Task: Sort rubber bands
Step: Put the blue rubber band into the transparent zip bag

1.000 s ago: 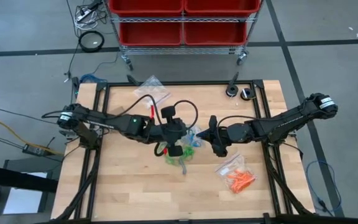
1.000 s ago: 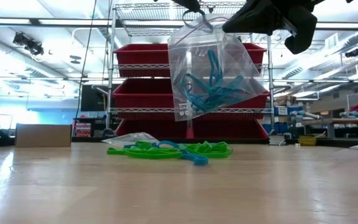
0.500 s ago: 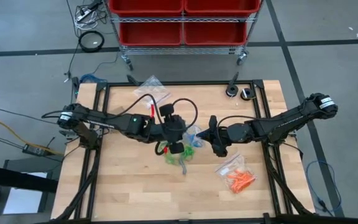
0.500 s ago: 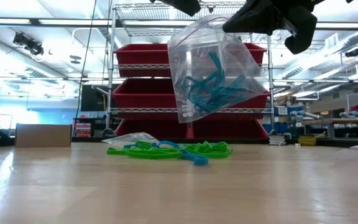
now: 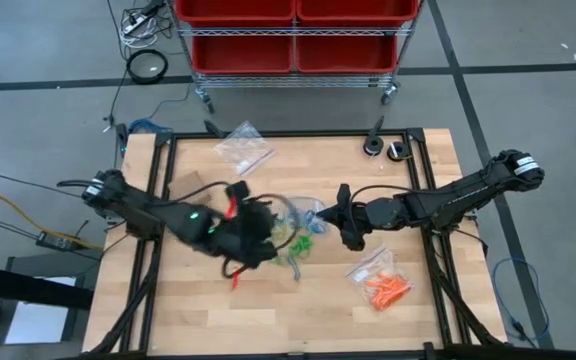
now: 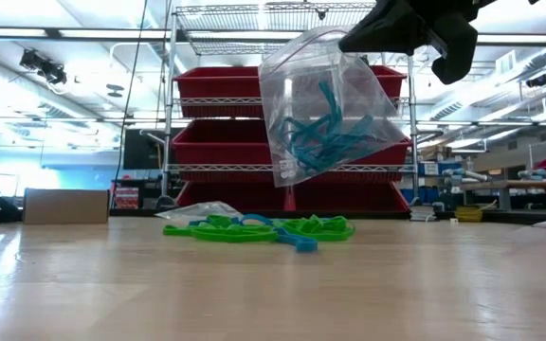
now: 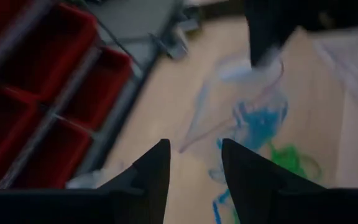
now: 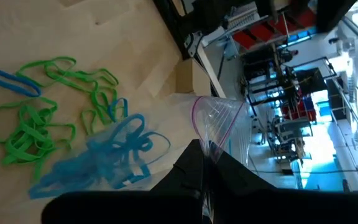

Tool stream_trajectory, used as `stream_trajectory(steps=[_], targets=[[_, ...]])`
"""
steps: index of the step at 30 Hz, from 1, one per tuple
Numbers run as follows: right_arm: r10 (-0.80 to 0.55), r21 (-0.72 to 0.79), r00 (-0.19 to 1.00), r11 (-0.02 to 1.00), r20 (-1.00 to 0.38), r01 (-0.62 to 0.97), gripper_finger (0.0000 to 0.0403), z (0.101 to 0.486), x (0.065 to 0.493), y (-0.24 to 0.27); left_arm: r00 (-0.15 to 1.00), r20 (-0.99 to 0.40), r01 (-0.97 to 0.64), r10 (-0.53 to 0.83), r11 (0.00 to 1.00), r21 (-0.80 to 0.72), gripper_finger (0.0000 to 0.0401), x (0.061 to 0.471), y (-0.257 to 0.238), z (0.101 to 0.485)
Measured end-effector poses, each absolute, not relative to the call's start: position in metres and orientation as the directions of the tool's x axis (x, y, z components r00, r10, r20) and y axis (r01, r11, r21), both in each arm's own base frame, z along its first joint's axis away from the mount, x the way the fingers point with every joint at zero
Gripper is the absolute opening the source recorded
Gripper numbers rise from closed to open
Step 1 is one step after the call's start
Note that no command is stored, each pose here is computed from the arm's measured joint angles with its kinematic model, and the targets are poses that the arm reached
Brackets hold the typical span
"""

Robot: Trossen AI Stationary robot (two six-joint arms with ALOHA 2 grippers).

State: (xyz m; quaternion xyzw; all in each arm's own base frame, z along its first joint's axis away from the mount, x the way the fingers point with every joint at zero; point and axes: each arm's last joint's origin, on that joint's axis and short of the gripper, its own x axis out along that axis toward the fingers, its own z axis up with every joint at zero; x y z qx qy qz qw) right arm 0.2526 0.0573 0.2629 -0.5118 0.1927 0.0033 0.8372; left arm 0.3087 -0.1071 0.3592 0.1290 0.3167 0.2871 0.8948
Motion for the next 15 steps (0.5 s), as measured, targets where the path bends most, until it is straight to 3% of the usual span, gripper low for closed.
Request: stream_trajectory(steps=[5, 15], targets=[[-0.223, -0.849, 0.922, 0.499, -0.317, -0.171, 0.0000, 0.265, 0.254, 0.049, 0.629, -0.461, -0.471, 0.626, 0.779, 0.415, 0.0152, 0.296, -0.118, 0.345], [-0.255, -0.816, 0.933, 0.575, -0.253, -0.064, 0.0000, 0.284, 0.243, 0.021, 0.617, -0.575, -0.475, 0.537, 0.837, 0.272, 0.0152, 0.302, -0.100, 0.227]])
